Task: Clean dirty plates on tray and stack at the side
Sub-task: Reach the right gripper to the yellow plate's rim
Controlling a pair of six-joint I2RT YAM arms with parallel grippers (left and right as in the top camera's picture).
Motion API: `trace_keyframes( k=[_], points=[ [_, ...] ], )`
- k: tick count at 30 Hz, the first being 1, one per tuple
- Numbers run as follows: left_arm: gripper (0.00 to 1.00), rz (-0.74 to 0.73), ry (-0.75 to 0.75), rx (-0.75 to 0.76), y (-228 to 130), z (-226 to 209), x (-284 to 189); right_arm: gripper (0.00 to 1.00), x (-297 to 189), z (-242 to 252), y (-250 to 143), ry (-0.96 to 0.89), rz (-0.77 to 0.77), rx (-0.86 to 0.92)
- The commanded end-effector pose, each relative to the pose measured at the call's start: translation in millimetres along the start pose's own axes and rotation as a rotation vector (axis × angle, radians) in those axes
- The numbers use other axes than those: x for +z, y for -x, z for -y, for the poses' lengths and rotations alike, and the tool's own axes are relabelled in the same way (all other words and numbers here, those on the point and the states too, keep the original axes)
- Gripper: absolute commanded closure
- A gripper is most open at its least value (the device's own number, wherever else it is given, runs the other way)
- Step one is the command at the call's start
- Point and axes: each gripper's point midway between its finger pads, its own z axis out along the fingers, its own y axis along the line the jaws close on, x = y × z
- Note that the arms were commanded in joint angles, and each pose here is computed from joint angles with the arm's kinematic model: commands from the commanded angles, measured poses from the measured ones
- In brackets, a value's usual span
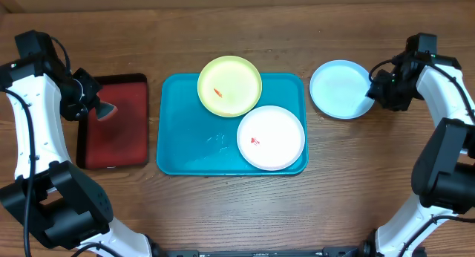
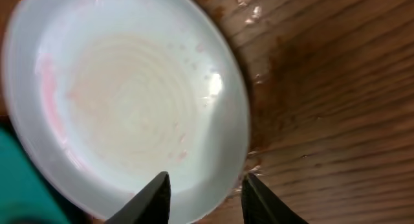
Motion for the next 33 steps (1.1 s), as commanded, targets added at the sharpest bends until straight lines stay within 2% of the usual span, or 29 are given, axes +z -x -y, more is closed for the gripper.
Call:
trace_keyframes(
  k=[1,3,7,13,19,26,33],
  points=[
    [0.96,-0.010,-0.004,0.016,-1,1,4,0.63,-44,-61,17,0.236,0.078,-0.136],
    [0.96,-0.010,-0.004,0.017,-1,2,4,0.60,-60,-96,14,0.338,0.091,-0.218],
    [0.96,-0.014,-0.002,0.016,-1,1,6,0.46,-62,-161,0,0.397,0.143,-0.433],
    [0.96,-0.015,-0.002,0.030,-1,1,6,0.25,-9,-221,-16,0.203,0.246,-0.640],
    [0.96,-0.015,-0.002,0.043,-1,1,6,0.25,42,-265,-33,0.177,0.299,-0.742],
    [0.96,-0.021,0.000,0.042,-3,1,6,0.26,90,-288,-48,0.209,0.303,-0.792],
    [0.96,-0.015,-0.004,0.049,-2,4,6,0.44,98,-312,-67,0.246,0.319,-0.841]
  ],
)
